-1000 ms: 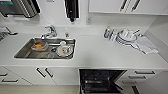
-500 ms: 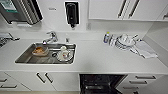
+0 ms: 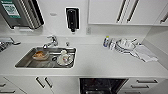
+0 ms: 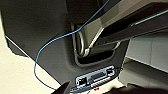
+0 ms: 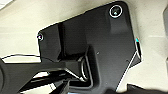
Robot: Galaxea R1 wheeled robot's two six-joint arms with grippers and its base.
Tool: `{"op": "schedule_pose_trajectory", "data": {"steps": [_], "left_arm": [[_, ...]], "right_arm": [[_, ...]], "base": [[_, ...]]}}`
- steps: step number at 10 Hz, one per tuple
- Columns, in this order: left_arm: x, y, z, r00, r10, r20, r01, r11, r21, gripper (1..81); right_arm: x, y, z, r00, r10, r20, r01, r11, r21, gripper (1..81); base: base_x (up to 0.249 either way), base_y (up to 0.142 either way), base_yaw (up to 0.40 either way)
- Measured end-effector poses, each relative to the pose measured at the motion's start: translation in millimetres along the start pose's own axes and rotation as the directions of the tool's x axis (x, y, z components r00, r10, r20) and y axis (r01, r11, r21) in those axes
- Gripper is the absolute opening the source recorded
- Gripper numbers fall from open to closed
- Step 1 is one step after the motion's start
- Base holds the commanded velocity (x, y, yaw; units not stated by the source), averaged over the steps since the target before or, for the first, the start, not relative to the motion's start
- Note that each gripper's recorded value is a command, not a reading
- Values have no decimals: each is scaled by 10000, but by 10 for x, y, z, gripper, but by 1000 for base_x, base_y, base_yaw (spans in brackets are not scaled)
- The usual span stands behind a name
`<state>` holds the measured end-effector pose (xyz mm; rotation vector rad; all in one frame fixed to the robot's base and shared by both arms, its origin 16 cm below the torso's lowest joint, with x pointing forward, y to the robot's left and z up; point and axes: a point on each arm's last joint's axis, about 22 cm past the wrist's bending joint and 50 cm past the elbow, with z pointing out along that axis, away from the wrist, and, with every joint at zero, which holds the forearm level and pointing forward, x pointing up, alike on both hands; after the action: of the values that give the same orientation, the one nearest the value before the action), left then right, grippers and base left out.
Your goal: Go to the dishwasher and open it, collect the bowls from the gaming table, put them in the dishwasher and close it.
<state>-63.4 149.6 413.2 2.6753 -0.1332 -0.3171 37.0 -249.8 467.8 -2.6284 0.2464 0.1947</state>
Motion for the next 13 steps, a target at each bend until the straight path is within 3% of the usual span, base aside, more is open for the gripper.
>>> {"op": "schedule_pose_trajectory", "data": {"steps": [3, 4, 7, 9, 11, 13], "left_arm": [[-94, -9, 67, 9986, -221, 479, 224, 9997, -72, 811], [-98, -15, 85, 9979, -270, 591, 276, 9996, -92, 811], [93, -111, 151, 9988, -201, 447, 203, 9998, -35, 811], [148, -148, 168, 9992, -160, 360, 161, 9999, -4, 811], [97, -181, 152, 9990, -183, 416, 182, 9998, 28, 811], [25, -264, 117, 9985, -210, 504, 203, 9997, 142, 811]], "right_arm": [[19, 31, 111, 9994, 91, 327, -90, 10000, -17, 811], [211, 24, 139, 9999, 53, 146, -53, 10000, 37, 811], [1016, -146, 108, 9957, -348, -864, 394, 9979, 523, 811], [1691, -466, -35, 9807, -26, -1954, 294, 9905, 1341, 811], [2177, -786, -218, 9582, 714, -2769, -51, 9725, 2329, 811], [2512, -910, -318, 9416, 1120, -3175, -222, 9616, 2735, 811]], "base": [[0, 0, 0], [0, 0, 0], [0, 0, 0], [0, 0, 0], [0, 0, 0], [0, 0, 0]]}}
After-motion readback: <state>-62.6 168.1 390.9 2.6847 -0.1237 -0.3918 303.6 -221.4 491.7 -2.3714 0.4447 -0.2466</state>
